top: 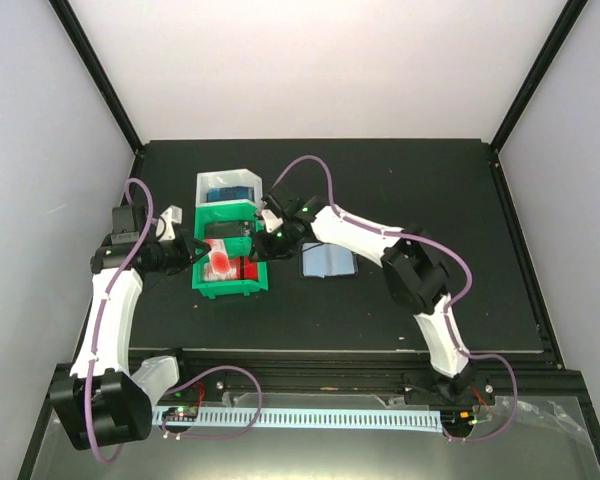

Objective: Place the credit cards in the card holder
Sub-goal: Insert the credit card into the card holder.

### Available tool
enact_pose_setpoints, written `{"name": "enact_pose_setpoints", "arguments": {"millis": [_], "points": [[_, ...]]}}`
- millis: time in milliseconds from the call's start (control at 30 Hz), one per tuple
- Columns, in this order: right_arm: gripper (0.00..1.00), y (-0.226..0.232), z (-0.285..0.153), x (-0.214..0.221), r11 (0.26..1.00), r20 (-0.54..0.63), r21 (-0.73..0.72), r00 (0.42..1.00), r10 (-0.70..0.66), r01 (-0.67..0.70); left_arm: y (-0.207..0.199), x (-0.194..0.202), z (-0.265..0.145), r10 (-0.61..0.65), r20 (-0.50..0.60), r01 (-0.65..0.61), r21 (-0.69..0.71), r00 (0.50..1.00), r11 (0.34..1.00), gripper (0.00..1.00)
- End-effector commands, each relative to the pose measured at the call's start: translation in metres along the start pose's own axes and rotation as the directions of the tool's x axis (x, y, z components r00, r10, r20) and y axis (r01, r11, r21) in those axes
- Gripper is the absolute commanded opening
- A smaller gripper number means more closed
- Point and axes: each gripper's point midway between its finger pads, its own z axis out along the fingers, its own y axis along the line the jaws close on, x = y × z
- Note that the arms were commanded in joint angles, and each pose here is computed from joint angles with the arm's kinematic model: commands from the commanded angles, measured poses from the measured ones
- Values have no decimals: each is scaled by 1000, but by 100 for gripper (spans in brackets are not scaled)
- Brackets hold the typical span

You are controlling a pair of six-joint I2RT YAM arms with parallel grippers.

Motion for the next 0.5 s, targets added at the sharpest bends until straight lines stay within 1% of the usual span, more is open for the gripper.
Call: {"name": "enact_pose_setpoints", "arguments": {"millis": [0,133,267,367,467], "points": [[50,19,-74,-25,998,187,-56,982,-12,23,-27,2,0,26,2,-26,100,1000,995,2],[61,18,-128,-26,965,269,-259,962,41,31,-66,4,7,57,-11,-53,236,998,970,2],[72,29,-166,-12,916,306,-384,952,6,118,-115,7,11,101,-20,-85,401,995,912,2],[76,38,-183,-1,874,317,-459,949,-4,157,-147,13,15,133,-35,-99,489,990,866,2],[77,45,-194,7,843,314,-513,949,9,162,-172,19,17,160,-63,-100,553,985,827,2]]}}
